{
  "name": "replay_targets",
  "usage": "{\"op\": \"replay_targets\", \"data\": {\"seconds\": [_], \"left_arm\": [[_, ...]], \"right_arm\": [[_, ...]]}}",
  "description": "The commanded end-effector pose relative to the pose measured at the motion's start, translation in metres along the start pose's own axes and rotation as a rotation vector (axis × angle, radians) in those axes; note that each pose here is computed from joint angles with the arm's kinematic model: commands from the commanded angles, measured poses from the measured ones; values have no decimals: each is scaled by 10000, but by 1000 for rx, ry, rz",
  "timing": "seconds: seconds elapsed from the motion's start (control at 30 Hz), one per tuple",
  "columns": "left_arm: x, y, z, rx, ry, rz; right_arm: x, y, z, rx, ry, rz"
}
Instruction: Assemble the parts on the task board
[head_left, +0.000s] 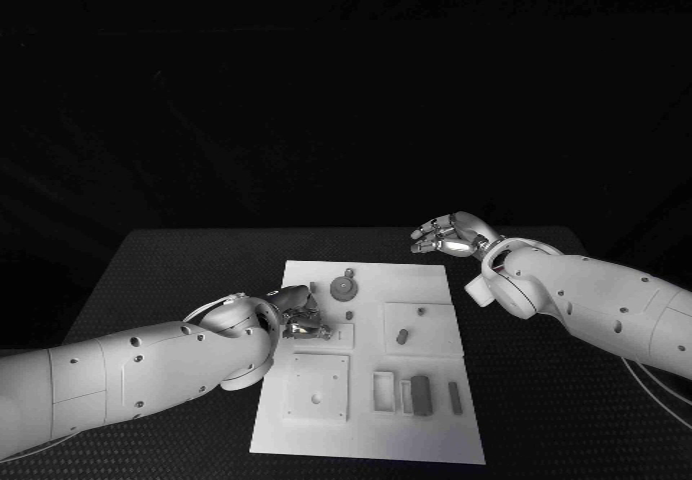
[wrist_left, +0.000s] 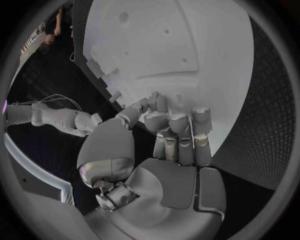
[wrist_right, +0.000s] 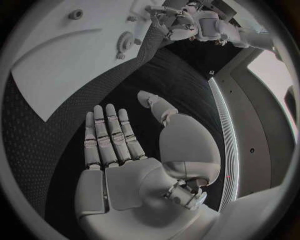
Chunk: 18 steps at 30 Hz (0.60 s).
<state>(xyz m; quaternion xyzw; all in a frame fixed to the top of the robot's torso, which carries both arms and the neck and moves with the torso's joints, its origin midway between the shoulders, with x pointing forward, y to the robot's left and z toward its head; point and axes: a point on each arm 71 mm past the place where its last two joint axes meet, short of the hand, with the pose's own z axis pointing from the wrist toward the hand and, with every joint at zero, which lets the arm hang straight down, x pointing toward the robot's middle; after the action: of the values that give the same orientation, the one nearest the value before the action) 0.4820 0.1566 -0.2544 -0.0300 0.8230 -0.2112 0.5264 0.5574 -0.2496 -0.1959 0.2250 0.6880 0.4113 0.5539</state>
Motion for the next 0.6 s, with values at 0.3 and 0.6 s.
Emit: {"op": "replay_targets", "data": {"seconds": [0.3, 0.6], "left_arm": [[5, 4, 5, -8, 11, -8], [9, 4, 5, -12, 15, 1]], "right_arm": [[6, 9, 0, -7, 4, -5], [6, 9, 0, -8, 4, -4]]}}
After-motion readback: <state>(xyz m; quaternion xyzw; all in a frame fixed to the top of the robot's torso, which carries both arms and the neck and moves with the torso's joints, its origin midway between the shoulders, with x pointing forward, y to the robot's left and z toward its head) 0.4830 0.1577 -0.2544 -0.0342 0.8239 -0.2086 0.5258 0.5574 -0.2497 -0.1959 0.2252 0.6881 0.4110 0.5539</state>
